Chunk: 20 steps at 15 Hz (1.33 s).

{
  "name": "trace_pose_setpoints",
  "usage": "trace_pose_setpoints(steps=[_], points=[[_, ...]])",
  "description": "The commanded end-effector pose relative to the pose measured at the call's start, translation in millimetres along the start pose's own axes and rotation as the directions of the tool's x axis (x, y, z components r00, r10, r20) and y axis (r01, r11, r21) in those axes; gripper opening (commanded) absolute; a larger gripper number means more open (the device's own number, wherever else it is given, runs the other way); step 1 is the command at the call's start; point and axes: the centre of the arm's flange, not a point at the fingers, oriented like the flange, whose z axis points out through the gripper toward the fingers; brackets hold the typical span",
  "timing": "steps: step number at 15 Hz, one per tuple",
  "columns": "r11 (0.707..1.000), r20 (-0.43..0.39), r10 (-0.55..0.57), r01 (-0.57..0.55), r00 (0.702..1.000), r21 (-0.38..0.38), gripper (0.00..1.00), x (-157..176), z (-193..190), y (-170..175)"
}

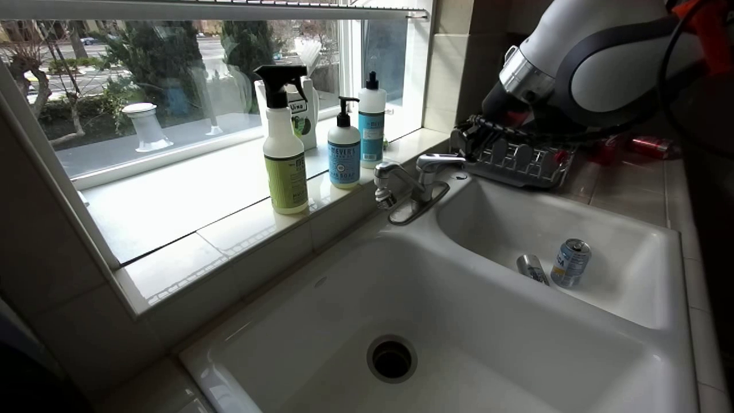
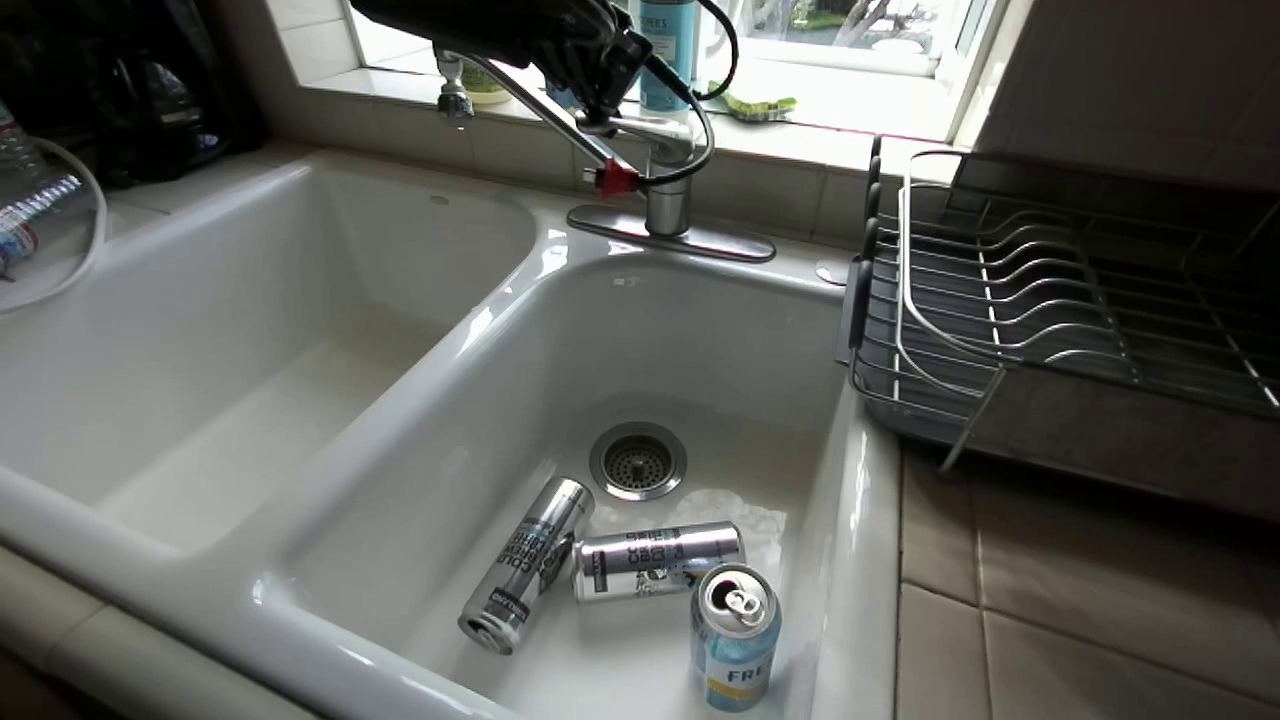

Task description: Close the tap

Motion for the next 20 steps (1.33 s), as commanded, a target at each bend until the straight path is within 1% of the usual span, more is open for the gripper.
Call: trace_pose_setpoints(steps=[1,3,5,8,12,13,17,20], points=[[1.0,0.05,-0.017,0.018,0.999,-0.015,0.0,-22.5,15.3,-3.9],[0.999,0.037,-0.03,0.031,0.999,-0.027,0.0,-21.5,9.7,-4.4],[0.998,0.008,-0.055,0.055,0.998,-0.042,0.0,-20.6,6.3,-5.4],[0.996,-0.038,-0.076,0.074,0.996,-0.044,0.0,-18.9,6.8,-7.4],[0.998,-0.101,-0.065,0.063,0.993,-0.022,0.0,-14.9,9.9,-10.4],[0.998,-0.106,-0.066,0.065,0.992,-0.012,0.0,-15.4,9.3,-11.1],[0.997,-0.129,-0.072,0.068,0.989,-0.04,0.0,-18.7,-3.6,-12.9],[0.996,-0.159,-0.079,0.07,0.984,-0.062,0.0,-23.9,-25.2,-19.8]])
